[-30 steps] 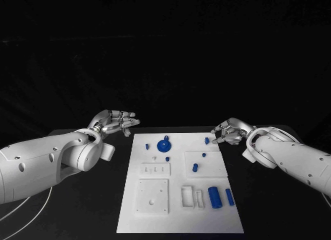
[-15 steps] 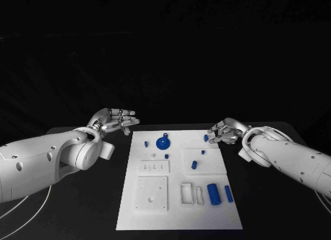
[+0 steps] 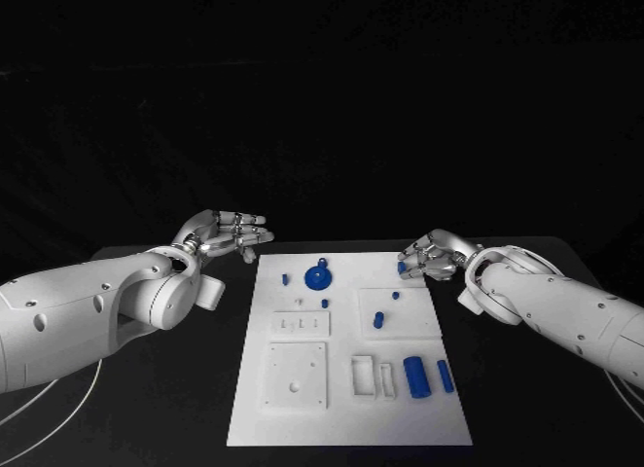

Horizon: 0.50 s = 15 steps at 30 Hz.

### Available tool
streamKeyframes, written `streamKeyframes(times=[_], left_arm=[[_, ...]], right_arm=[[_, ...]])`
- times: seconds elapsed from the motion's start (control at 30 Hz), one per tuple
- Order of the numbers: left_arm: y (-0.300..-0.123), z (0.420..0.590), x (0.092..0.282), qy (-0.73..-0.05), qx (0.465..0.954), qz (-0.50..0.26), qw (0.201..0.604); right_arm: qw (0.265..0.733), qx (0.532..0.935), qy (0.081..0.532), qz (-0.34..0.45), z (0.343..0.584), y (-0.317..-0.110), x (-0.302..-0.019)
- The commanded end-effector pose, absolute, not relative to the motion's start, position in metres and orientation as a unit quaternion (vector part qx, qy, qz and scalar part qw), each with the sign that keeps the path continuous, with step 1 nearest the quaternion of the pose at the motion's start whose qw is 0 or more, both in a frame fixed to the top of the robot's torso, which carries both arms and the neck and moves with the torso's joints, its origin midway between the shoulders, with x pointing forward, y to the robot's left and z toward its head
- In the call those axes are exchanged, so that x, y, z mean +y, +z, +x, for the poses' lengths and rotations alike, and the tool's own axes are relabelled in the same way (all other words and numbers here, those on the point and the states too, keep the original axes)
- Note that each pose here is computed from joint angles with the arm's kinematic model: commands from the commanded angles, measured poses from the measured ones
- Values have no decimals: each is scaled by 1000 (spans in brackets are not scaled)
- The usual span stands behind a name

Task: Assemble the parts on the task board

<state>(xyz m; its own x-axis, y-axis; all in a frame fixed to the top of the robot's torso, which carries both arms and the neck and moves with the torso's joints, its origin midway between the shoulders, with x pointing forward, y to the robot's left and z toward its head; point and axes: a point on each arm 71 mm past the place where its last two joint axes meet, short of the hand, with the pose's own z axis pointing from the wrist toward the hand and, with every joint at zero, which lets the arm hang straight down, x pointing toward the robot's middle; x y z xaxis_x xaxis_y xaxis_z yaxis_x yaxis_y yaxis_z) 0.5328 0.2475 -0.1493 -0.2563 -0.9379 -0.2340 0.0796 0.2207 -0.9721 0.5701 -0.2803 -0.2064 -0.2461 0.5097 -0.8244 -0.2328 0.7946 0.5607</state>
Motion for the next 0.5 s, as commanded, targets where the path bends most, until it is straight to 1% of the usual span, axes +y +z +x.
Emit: streamKeyframes(times=[0.03, 0.5], left_arm=[[-149, 532, 245, -516, 607, -351, 492], [-149, 531, 243, -514, 610, -351, 490]], right_arm=[[604, 729, 310, 86, 570, -207, -277], [604, 731, 307, 85, 570, -209, -275]])
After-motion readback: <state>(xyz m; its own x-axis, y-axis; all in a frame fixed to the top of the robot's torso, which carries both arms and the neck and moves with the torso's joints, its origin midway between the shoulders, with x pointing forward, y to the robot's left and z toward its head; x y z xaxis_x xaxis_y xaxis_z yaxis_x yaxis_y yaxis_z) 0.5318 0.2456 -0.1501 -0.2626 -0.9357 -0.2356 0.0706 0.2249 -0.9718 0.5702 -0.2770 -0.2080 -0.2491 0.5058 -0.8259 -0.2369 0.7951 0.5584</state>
